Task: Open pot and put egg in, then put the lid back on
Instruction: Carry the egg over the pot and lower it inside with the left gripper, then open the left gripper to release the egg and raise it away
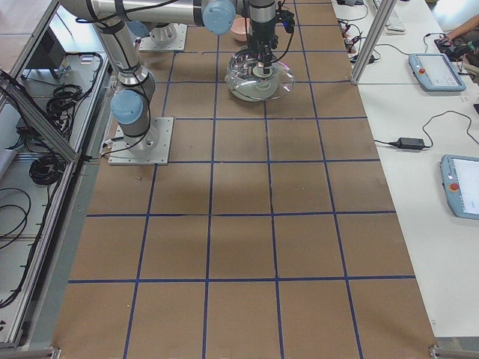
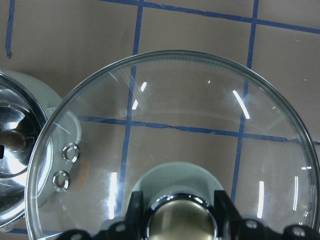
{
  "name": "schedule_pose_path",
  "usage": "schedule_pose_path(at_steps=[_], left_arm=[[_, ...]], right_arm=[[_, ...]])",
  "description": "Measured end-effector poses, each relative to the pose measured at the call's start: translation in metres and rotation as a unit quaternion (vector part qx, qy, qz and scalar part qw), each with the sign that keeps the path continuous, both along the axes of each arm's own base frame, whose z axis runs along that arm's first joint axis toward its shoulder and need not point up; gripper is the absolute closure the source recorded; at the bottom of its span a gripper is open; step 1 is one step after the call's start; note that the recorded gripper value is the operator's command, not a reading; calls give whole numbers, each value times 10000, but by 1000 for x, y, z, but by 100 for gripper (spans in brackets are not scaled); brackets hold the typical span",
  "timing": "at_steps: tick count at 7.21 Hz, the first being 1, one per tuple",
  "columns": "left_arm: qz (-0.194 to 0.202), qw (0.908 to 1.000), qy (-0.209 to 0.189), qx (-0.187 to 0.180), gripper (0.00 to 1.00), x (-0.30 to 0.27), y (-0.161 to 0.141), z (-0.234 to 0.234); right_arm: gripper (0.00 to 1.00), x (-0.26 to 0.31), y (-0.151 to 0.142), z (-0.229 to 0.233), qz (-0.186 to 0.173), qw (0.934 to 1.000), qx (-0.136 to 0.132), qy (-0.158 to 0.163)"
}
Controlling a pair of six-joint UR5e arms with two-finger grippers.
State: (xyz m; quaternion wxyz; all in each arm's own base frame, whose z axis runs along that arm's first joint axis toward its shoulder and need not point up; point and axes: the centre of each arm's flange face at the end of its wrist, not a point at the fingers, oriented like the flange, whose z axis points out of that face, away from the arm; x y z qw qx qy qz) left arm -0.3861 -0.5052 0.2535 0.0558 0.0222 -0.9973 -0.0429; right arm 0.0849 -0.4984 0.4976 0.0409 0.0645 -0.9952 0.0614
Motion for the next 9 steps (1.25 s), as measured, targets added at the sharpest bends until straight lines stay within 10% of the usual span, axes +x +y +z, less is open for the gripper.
schedule_pose_path(at_steps=[5,9], left_arm=[[-35,10000,1,-18,1,2,4,-4],[134,9979,77,-628,0,32,12,95]], right_arm=[[65,2,3,1,-2,10000,-12,-26],[65,8,6,0,-102,9999,-28,-67]])
